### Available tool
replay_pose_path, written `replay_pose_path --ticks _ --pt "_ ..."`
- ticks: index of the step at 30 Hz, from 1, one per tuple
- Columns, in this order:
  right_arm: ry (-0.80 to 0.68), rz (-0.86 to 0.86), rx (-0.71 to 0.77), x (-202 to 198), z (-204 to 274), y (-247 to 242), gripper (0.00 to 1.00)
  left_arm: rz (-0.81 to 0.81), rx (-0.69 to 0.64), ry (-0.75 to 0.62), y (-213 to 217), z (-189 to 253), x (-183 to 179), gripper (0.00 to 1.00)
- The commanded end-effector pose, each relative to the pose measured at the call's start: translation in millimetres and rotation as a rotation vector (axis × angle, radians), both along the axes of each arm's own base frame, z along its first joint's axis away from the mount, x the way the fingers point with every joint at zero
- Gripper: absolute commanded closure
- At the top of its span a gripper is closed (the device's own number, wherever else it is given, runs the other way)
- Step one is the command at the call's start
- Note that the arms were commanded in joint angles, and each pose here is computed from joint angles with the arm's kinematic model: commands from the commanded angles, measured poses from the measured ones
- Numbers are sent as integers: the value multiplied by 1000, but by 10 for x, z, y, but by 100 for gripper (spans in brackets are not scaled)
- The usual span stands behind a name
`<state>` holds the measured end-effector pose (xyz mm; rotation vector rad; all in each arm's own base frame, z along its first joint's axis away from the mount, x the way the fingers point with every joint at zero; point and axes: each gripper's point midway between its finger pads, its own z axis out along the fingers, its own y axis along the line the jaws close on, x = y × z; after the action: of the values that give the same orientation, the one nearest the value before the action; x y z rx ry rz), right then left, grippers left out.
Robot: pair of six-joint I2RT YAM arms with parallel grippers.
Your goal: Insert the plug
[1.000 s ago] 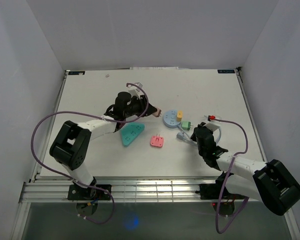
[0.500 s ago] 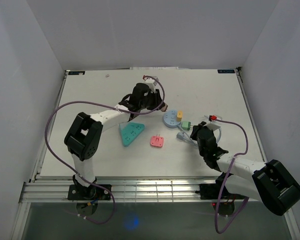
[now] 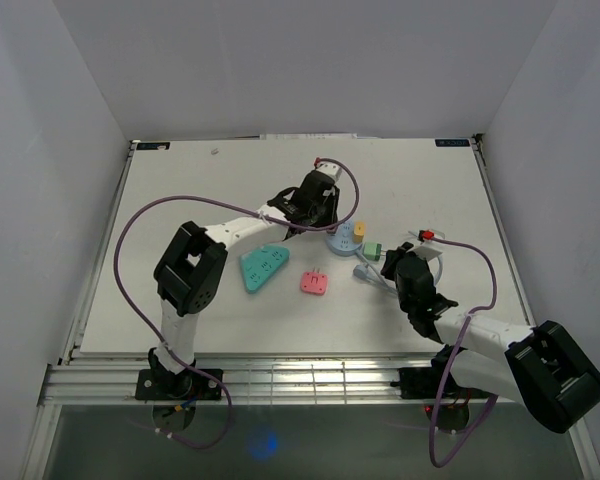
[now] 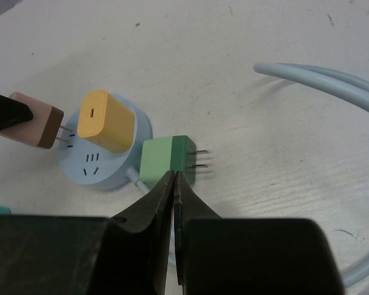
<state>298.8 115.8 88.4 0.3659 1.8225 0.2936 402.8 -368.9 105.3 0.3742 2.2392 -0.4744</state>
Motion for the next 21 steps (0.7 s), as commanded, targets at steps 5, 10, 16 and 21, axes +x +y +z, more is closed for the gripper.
replay_pose_path --ticks 5,10,16,21 --pt "-55 -11 26 38 154 -9 92 97 50 -12 159 110 86 100" --pt "-59 -12 27 38 164 -15 92 99 54 5 154 29 75 100" --pt "-63 -10 27 34 175 -14 92 98 11 -22 132 166 53 100" --pt "-62 -7 28 36 177 -6 92 86 -18 -21 92 246 15 100"
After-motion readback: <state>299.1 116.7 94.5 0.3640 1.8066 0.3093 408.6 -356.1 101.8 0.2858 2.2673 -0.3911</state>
